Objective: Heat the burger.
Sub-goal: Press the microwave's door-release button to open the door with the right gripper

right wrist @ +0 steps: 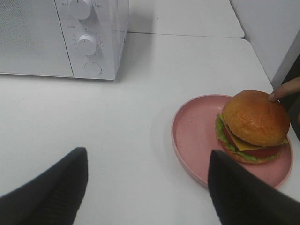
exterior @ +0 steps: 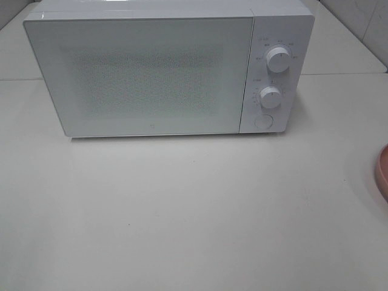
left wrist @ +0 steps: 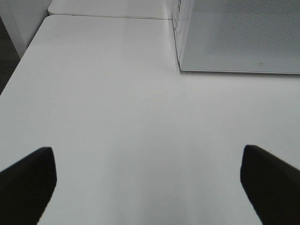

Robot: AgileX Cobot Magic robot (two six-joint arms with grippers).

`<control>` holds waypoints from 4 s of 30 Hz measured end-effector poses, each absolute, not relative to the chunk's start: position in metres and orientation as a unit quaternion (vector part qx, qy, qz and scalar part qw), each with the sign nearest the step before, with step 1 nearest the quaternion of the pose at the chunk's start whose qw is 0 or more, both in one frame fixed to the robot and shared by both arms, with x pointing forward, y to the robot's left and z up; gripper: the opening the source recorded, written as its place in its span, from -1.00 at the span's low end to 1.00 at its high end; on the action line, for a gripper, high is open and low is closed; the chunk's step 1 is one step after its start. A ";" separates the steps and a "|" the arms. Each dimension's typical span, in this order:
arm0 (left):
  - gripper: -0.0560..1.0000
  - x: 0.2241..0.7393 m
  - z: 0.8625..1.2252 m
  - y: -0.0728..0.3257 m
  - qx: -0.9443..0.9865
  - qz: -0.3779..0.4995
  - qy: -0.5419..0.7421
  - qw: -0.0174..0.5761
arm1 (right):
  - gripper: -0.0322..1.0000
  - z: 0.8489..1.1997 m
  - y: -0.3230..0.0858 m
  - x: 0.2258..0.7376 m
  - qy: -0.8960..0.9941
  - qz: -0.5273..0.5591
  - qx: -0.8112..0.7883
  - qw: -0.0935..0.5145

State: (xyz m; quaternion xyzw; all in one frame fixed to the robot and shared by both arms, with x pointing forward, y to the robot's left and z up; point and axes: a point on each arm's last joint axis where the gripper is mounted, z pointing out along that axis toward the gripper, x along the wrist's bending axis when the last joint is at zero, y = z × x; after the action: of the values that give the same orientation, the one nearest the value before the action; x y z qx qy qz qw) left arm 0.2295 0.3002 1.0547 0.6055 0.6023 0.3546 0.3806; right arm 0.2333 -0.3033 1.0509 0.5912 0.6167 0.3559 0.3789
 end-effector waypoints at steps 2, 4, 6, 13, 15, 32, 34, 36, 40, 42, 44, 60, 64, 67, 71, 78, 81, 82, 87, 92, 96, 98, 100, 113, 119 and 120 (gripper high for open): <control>0.98 0.229 1.055 0.300 0.606 0.355 0.602 0.381 | 0.45 1.051 -0.303 0.233 0.617 0.356 0.591 0.379; 0.98 0.229 1.055 0.300 0.606 0.355 0.602 0.381 | 0.45 1.051 -0.303 0.233 0.617 0.356 0.591 0.379; 0.98 0.229 1.055 0.300 0.606 0.355 0.602 0.381 | 0.45 1.051 -0.303 0.233 0.617 0.356 0.591 0.379; 0.98 0.229 1.055 0.300 0.606 0.355 0.602 0.381 | 0.45 1.055 -0.303 0.233 0.609 0.367 0.587 0.387; 0.98 0.229 1.055 0.300 0.606 0.355 0.602 0.381 | 0.45 1.065 -0.302 0.239 0.589 0.395 0.578 0.403; 0.98 0.229 1.055 0.300 0.606 0.355 0.602 0.381 | 0.45 1.066 -0.295 0.330 0.540 0.477 0.513 0.466; 0.98 0.229 1.055 0.300 0.606 0.355 0.602 0.381 | 0.45 1.058 -0.294 0.339 0.542 0.476 0.513 0.464; 0.98 0.229 1.055 0.300 0.606 0.355 0.602 0.381 | 0.45 1.055 -0.294 0.342 0.543 0.477 0.513 0.464; 0.98 0.229 1.055 0.300 0.606 0.355 0.602 0.381 | 0.45 1.040 -0.293 0.360 0.548 0.474 0.515 0.458; 0.98 0.229 1.055 0.300 0.606 0.355 0.602 0.381 | 0.43 1.033 -0.292 0.365 0.551 0.472 0.517 0.455; 0.98 0.229 1.055 0.300 0.606 0.355 0.602 0.381 | 0.39 1.030 -0.292 0.367 0.552 0.471 0.517 0.453; 0.98 0.229 1.055 0.300 0.606 0.355 0.602 0.381 | -0.89 0.989 -0.289 0.404 0.552 0.475 0.528 0.437; 0.98 0.229 1.055 0.300 0.606 0.355 0.602 0.381 | -0.89 0.975 -0.289 0.414 0.561 0.464 0.542 0.420; 0.98 0.229 1.055 0.300 0.606 0.355 0.602 0.381 | -0.89 0.966 -0.288 0.420 0.565 0.459 0.547 0.413; 0.98 0.229 1.055 0.300 0.606 0.355 0.602 0.381 | -0.89 0.957 -0.288 0.429 0.560 0.466 0.546 0.413; 0.98 0.229 1.055 0.300 0.606 0.355 0.602 0.381 | -0.89 0.938 -0.287 0.441 0.513 0.501 0.588 0.374; 0.98 0.229 1.055 0.300 0.606 0.355 0.602 0.381 | -0.89 0.935 -0.285 0.444 0.495 0.520 0.598 0.357; 0.98 0.229 1.055 0.300 0.606 0.355 0.602 0.381 | -0.89 0.932 -0.283 0.445 0.485 0.535 0.604 0.337; 0.98 0.229 1.055 0.300 0.606 0.355 0.602 0.381 | -0.89 0.921 -0.280 0.447 0.446 0.555 0.647 0.272; 0.98 0.229 1.055 0.300 0.606 0.355 0.602 0.381 | -0.89 0.906 -0.277 0.448 0.367 0.567 0.718 0.170; 0.98 0.229 1.055 0.300 0.606 0.355 0.602 0.381 | -0.89 0.904 -0.272 0.448 0.326 0.573 0.739 0.137; 0.98 0.229 1.055 0.300 0.606 0.355 0.602 0.381 | -0.89 0.900 -0.264 0.447 0.291 0.572 0.759 0.109; 0.98 0.229 1.055 0.300 0.606 0.355 0.602 0.381 | -0.89 0.899 -0.261 0.447 0.284 0.571 0.763 0.103; 0.98 0.229 1.055 0.300 0.606 0.355 0.602 0.381 | -0.89 0.884 -0.228 0.470 0.216 0.566 0.794 0.056; 0.98 0.229 1.055 0.300 0.606 0.355 0.602 0.381 | -0.89 0.873 -0.218 0.493 0.139 0.551 0.823 0.002; 0.98 0.229 1.055 0.300 0.606 0.355 0.602 0.381 | -0.89 0.871 -0.217 0.496 0.135 0.549 0.825 -0.002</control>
State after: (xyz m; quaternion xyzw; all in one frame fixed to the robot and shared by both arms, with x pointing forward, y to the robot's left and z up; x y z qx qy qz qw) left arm 0.2295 0.3002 1.0547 0.6055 0.6023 0.3546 0.3806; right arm 0.4958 -0.2170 0.8711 0.8250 0.1353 0.5488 -0.0020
